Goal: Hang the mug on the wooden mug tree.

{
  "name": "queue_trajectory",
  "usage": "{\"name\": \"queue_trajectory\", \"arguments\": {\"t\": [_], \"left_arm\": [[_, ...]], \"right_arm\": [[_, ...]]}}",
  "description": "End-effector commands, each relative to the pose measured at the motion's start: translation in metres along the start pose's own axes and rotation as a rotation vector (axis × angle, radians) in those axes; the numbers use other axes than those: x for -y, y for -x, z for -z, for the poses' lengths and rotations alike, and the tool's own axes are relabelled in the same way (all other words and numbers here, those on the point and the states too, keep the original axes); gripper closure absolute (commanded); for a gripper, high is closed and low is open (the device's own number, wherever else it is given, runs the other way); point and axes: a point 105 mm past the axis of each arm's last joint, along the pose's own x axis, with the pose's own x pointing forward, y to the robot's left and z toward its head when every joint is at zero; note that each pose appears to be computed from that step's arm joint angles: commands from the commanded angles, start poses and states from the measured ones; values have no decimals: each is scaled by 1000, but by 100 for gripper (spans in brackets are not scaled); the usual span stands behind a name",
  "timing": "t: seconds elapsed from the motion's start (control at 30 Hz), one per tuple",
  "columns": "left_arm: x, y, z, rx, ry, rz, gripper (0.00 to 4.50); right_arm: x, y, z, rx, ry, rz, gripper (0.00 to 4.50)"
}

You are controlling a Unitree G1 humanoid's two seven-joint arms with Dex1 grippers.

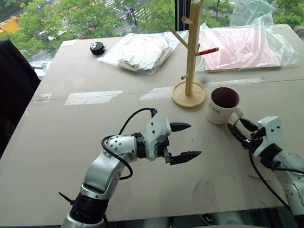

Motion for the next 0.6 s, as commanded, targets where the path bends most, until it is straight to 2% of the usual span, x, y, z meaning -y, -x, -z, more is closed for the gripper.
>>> {"name": "queue_trajectory", "arguments": {"t": [0.03, 0.07, 0.1, 0.6], "left_arm": [[0, 0, -2, -7, -46, 22, 0], [-1, 0, -1, -7, -45, 20, 0], [-1, 0, 0, -5, -45, 19, 0], [3, 0, -1, 53, -17, -22, 0]], "right_arm": [[-3, -3, -10, 49, 7, -25, 367], [-3, -4, -10, 48, 7, -29, 416], [-3, -5, -10, 46, 8, -31, 436], [0, -9, -21, 41, 40, -69, 436]]}}
